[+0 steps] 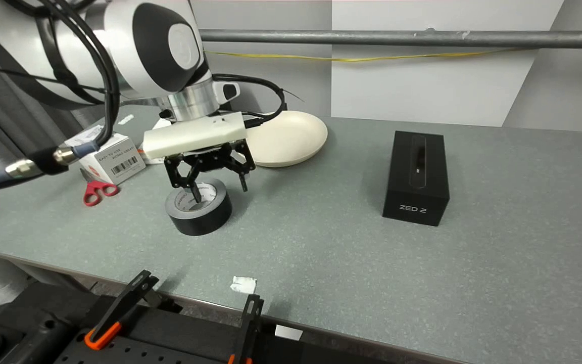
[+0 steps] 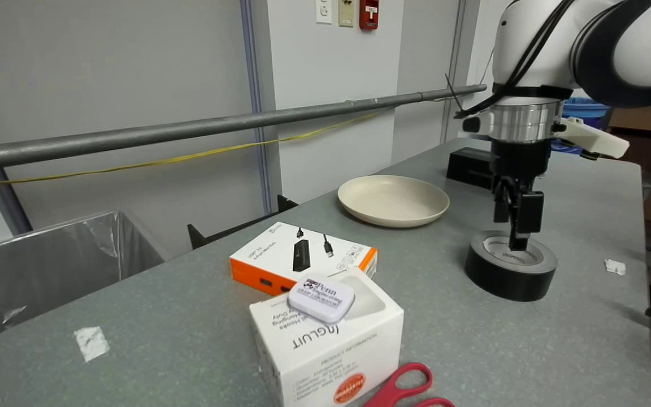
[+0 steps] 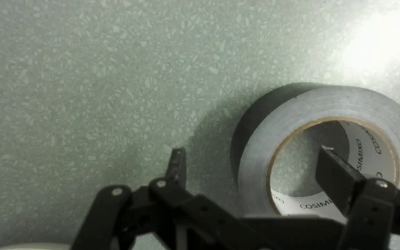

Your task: Pick up the seal tape and put it on the white plate

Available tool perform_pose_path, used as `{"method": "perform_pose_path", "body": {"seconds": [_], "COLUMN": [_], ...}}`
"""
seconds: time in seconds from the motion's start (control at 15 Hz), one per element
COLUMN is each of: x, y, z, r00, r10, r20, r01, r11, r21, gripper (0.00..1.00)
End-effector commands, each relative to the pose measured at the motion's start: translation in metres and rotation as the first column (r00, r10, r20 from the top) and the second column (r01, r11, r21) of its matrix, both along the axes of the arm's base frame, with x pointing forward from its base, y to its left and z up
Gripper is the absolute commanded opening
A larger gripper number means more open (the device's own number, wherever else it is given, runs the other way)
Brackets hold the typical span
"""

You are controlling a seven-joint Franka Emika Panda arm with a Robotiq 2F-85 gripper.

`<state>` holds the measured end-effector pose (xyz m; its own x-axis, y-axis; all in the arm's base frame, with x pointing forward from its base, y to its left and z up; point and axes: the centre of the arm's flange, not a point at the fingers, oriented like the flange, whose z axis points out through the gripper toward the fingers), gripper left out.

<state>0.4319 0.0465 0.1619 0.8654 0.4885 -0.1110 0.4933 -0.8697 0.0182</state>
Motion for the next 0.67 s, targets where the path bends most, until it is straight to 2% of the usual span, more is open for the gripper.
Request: {"method": "perform_pose_path", "body": {"seconds": [0.0, 0.27, 0.53, 0.6], "x": [0.000, -0.003, 0.008, 0.013], "y": [0.003, -0.002, -0.013, -0.020], "z": [-0.018, -0.018, -0.012, -0.008], "r00": [0.999, 0.998, 0.998, 0.996], "r10": [-0.007, -0.022, -0.059, -0.083], "r20": [0.053, 0.059, 0.033, 0.037], "r01": [0.007, 0.019, 0.056, 0.078], "r11": [1.000, 0.999, 0.994, 0.991], "r21": [0.016, 0.041, 0.090, 0.111], "gripper": [0.68, 0.33, 0.02, 0.05]}}
